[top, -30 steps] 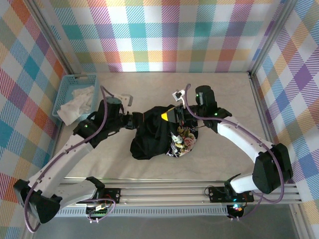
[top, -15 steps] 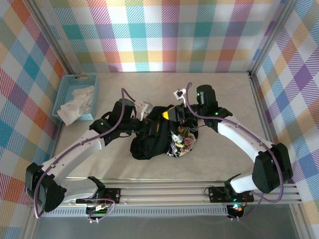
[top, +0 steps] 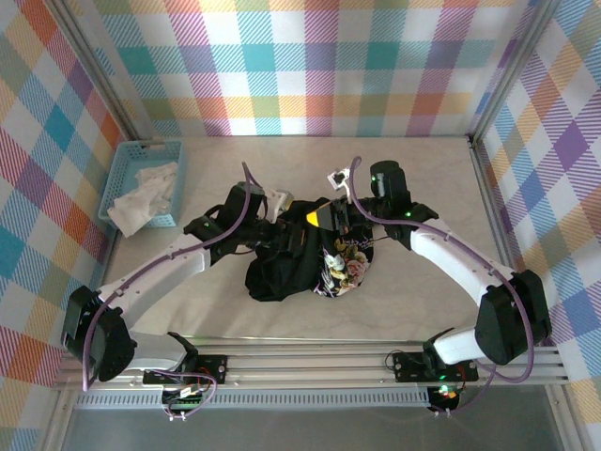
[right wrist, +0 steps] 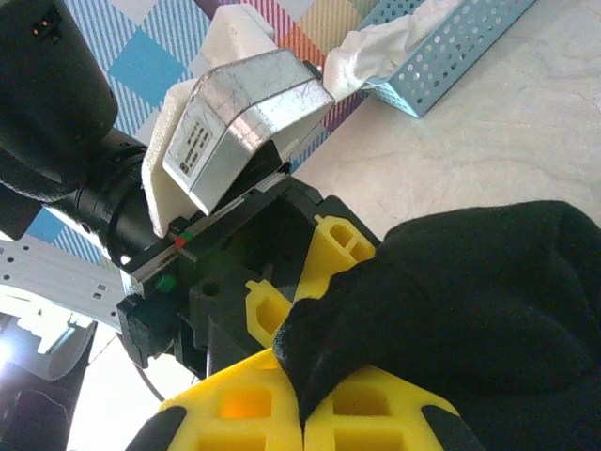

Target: Fold the inside-out t-shirt

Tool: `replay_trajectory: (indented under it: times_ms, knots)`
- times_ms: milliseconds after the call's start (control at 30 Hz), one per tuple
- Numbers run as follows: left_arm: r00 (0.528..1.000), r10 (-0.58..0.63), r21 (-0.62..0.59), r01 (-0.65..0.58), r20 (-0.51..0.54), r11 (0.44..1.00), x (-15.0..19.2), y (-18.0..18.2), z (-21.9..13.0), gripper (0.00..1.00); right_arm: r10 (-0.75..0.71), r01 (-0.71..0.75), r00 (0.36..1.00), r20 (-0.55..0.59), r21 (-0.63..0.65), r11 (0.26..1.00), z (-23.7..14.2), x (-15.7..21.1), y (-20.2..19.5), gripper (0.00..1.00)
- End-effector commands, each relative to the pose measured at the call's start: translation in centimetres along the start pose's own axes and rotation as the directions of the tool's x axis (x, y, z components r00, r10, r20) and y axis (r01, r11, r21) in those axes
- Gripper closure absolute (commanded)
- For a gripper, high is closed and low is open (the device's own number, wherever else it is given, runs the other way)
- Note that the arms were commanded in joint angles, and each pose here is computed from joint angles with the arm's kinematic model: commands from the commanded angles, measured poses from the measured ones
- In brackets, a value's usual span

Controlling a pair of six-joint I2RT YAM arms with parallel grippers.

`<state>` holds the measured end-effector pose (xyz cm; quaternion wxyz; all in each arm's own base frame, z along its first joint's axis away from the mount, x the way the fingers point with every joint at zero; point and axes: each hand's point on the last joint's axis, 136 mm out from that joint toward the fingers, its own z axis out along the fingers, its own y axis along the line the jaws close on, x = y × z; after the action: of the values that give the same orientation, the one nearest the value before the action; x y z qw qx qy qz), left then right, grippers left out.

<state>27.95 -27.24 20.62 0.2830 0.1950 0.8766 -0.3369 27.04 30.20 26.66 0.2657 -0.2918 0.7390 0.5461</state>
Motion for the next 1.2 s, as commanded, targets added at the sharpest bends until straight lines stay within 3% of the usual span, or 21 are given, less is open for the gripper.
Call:
replay_trajectory:
  times_ms: [0,267,467,633,867,1000,1167]
  knots:
    - [0.999,-0.016,-0.009,0.016,0.049,1.000,-2.0,0.5,-0.1,0.57,-0.051,0.051,0.999,0.015,-0.011,0.999,-0.6,-0.7,0.9,1.00]
    - [0.996,-0.052,-0.028,0.054,0.066,0.998,-2.8,1.9,0.2,0.55,-0.057,0.057,0.998,0.013,-0.013,0.998,-0.7,-0.7,1.0,1.00]
    - [0.998,-0.055,0.025,0.055,0.017,0.998,-2.5,1.4,1.5,0.55,-0.062,0.063,0.998,0.017,-0.018,0.998,-0.8,-0.9,1.2,1.00]
    - [0.999,-0.049,0.065,0.048,0.009,0.997,-2.6,0.8,1.9,0.69,-0.062,0.063,0.998,0.018,-0.012,0.998,-0.8,-0.8,1.0,1.00]
    - [0.999,-0.016,0.073,0.013,0.034,0.997,-3.2,0.0,0.5,0.98,-0.073,0.071,0.997,0.020,0.065,0.995,-1.3,-0.7,0.1,1.00]
    - [0.996,-0.023,0.119,0.014,0.083,0.993,-3.4,-2.0,-2.8,1.00,-0.075,0.067,0.997,0.023,0.254,0.965,-2.3,-1.3,-2.4,1.00]
    - [0.989,-0.038,0.183,0.011,0.145,0.983,-3.5,-4.6,-6.9,1.00,-0.149,0.131,0.988,0.029,0.342,0.931,-3.2,-2.1,-3.1,0.97]
